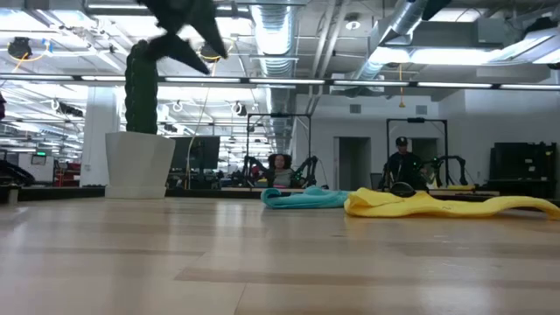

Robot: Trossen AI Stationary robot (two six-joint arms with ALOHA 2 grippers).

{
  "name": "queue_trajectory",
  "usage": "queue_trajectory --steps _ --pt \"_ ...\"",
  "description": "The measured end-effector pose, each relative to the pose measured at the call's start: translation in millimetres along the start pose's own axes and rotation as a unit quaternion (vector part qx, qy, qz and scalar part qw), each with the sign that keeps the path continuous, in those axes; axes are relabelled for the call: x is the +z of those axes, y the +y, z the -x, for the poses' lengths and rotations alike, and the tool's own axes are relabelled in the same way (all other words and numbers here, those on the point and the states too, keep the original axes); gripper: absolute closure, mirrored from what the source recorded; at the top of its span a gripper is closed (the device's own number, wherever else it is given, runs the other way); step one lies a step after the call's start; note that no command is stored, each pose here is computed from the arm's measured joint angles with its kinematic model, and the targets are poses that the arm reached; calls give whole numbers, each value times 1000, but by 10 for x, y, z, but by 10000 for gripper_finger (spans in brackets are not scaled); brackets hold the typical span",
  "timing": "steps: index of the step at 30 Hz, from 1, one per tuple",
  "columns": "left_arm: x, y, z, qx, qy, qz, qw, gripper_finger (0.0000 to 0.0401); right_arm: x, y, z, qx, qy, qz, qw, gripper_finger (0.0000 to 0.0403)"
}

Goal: Fold microfiber towels
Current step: Fold the blue microfiber towel

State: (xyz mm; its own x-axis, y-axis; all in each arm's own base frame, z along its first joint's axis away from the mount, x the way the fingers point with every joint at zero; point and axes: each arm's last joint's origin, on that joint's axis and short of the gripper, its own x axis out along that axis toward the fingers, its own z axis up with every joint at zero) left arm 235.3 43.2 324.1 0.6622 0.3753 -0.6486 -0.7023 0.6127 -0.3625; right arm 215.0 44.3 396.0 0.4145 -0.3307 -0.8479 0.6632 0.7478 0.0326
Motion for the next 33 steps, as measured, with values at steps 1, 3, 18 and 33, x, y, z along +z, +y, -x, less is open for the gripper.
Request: queue_trajectory --steps 1,3,18,33 --pt "106 79 -46 -10 -13 -3 1000 183 4 -1 -2 0 -1 -5 1000 123" --pt "301 220 -161 -26 -38 -4 999 183 15 -9 -5 -2 -2 -17 1000 123" --pt "762 711 -1843 14 7 -60 998 183 106 -61 -53 -8 -11 -92 996 123" --pt "1032 692 -2996 102 96 -47 989 183 98 -79 -37 -8 -9 -14 1000 123"
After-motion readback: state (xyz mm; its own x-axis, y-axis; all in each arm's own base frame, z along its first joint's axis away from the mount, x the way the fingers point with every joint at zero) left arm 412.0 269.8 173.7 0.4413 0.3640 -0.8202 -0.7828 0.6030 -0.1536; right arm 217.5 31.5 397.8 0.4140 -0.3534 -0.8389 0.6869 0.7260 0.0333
